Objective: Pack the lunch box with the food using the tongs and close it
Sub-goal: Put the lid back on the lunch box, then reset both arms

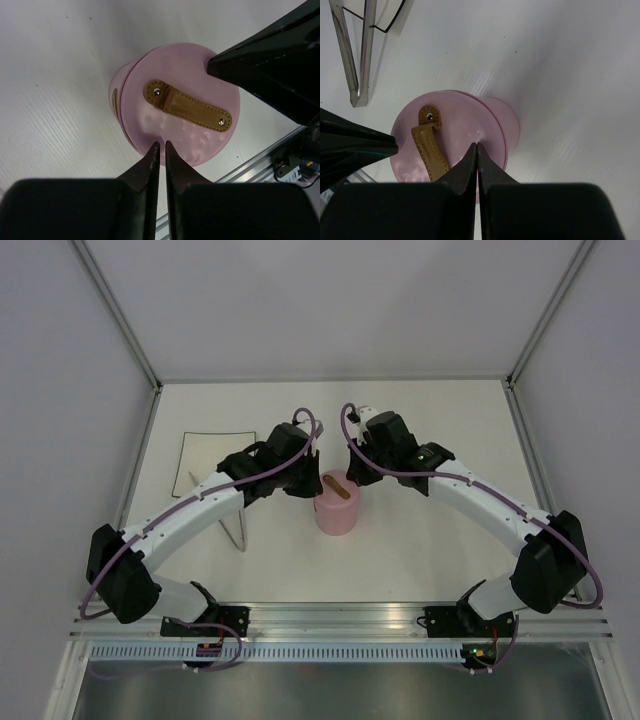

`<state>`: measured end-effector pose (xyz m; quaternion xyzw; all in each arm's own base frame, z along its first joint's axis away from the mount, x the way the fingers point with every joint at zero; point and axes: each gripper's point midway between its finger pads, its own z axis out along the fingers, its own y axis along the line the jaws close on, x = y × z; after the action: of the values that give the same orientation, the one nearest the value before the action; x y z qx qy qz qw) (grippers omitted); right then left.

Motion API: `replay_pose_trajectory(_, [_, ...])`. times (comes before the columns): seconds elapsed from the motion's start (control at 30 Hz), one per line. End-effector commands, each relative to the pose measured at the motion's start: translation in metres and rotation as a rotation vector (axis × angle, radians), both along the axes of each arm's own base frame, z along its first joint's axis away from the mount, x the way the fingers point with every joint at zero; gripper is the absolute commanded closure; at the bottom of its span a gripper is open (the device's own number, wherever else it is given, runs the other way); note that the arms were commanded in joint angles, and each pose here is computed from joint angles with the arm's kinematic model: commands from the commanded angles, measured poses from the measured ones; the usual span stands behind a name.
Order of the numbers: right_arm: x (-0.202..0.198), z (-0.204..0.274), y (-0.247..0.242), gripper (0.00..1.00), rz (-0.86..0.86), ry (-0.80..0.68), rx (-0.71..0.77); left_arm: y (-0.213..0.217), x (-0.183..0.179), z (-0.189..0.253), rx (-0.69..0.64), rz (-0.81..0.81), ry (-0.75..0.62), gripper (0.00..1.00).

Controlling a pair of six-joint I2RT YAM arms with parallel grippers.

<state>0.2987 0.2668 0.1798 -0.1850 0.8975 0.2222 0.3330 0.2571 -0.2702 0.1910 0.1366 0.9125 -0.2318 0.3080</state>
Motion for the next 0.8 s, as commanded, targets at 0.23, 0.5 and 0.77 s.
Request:
replay_pose_trajectory(0.23, [-0.011,-0.039,-0.008,1.00,-0.020,0.059,-0.038,0.001,-0.005,-0.037,0.018,0.028,0.058,0.89])
replay_pose_trajectory(0.5, [0.026,0.056,-0.037,0.74,-0.248,-0.173,0.007,0.007,0.000,0.043,-0.057,0.007,-0.117,0.70])
replay_pose_trajectory(0.77, [0.042,0.140,-0.093,0.11,-0.500,-0.391,0.138,0.053,0.010,0.119,-0.096,0.119,-0.297,0.00])
